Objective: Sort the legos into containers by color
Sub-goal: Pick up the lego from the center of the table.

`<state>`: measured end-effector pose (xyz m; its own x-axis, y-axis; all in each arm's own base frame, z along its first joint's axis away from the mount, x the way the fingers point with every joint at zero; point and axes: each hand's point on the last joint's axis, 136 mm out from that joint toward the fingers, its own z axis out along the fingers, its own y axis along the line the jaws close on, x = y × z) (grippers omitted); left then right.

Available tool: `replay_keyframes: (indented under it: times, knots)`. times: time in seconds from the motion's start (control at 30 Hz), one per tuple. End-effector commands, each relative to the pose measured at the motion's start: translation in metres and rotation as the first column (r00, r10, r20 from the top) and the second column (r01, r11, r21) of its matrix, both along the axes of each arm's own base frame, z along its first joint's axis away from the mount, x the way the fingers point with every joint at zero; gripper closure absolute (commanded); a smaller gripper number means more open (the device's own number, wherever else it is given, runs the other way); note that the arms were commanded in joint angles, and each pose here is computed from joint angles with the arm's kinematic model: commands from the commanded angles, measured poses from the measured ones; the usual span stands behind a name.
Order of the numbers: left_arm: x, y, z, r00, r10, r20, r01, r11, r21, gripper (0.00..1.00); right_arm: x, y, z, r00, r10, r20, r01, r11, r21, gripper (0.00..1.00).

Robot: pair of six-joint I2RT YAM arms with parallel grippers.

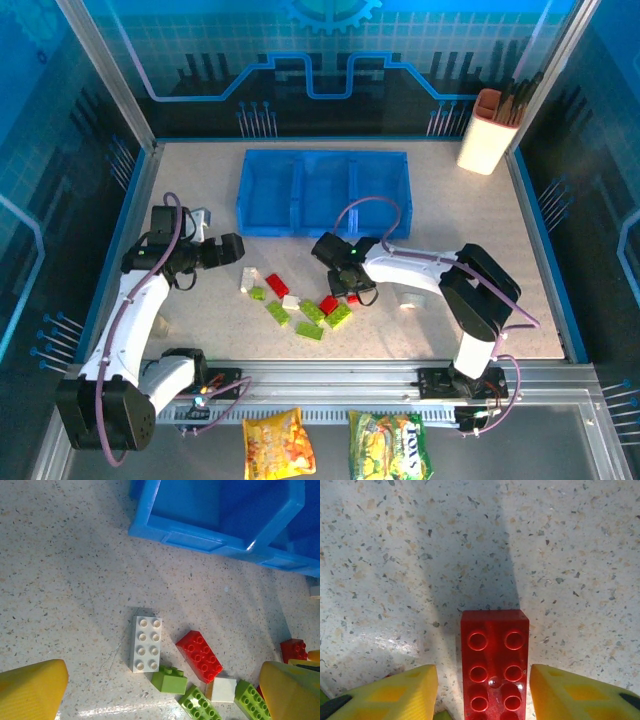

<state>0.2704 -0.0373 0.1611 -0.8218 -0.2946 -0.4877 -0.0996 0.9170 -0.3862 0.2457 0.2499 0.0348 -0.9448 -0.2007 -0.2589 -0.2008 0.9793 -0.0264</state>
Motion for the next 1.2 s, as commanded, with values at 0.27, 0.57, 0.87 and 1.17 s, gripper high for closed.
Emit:
replay_keyframes:
  times: [0.27,0.57,0.87,1.17]
  knots:
    - [0.0,0.001,-0.002,1.0,-0.011,0.006,0.011,1.0,0.006,0.01,-0.011,-0.007,-0.018,0.999,-0.021,-0.029,0.019,0.999,-0.041,0.53]
    - [-0.001,0.003,-0.003,1.0,-0.006,0.004,0.006,1.0,0.02,0.01,-0.011,-0.008,-0.015,1.0,-0.019,-0.022,0.018,0.998,-0.052,0.61]
    - [-0.001,0.003,-0.001,1.0,-0.006,0.011,0.006,1.0,0.021,0.01,-0.007,-0.01,0.006,1.0,-0.007,0.016,0.008,0.999,-0.053,0.63]
    - [-0.002,0.002,-0.001,1.0,-0.01,0.015,0.009,1.0,0.017,0.01,0.0,-0.008,0.034,0.998,0.026,0.05,-0.023,0.999,-0.047,0.64]
